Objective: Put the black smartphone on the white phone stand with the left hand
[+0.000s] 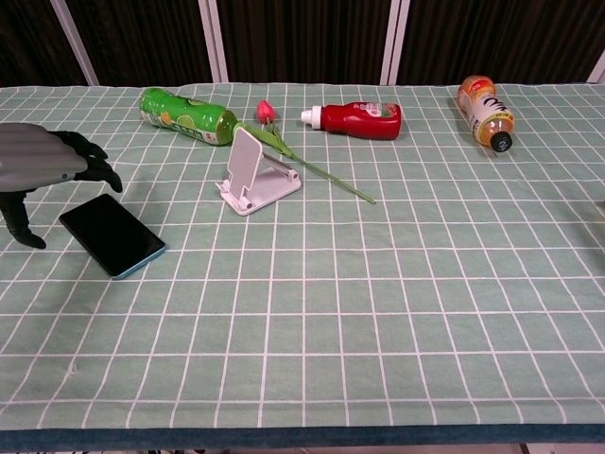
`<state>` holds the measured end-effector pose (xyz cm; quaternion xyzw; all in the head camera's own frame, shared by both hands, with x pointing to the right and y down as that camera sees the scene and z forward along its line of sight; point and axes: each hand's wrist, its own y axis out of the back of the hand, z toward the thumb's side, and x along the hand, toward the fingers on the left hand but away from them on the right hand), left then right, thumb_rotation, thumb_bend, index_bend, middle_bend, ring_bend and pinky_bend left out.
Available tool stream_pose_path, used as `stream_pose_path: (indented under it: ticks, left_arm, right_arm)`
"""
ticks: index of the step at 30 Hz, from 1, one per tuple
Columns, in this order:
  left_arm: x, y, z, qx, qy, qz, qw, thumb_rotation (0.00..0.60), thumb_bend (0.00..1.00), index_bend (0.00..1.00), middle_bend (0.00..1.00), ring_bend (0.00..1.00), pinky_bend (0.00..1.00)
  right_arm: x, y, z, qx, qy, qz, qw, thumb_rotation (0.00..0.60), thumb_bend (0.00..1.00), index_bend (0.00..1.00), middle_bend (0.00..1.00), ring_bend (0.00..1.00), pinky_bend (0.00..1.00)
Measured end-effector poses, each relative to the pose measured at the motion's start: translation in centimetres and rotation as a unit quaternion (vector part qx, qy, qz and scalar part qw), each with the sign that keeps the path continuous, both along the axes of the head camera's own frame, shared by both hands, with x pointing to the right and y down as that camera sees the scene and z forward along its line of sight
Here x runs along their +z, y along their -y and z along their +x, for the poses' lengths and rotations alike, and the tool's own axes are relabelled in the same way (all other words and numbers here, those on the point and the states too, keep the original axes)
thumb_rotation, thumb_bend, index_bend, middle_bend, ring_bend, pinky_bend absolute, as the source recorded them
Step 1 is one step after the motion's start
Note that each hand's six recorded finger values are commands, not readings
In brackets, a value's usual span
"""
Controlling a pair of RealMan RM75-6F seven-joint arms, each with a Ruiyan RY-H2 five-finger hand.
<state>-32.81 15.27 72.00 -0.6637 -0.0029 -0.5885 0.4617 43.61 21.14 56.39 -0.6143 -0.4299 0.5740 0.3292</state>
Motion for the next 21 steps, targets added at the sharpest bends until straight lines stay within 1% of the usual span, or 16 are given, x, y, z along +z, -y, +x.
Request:
stream_pose_path:
  ticks: [13,21]
  left_arm:
    - [1.6,-0.1,1.9,0.009,-0.001,-0.010,0.9999,0.600,0.06,0.21,0.22,0.00,0.00]
    - [2.0,-0.4,2.5,0.006,-0.004,-0.017,0.9998,0.600,0.06,0.23,0.23,0.00,0.00]
  right_arm:
    - [0.0,0.0,0.0,0.001,0.001,0.000,1.0000,0.600,0.32,0.09,0.04,0.00,0.19]
    - [0.0,0.0,0.0,0.002,0.001,0.000,1.0000,0.600,0.32,0.09,0.04,0.00,0.19]
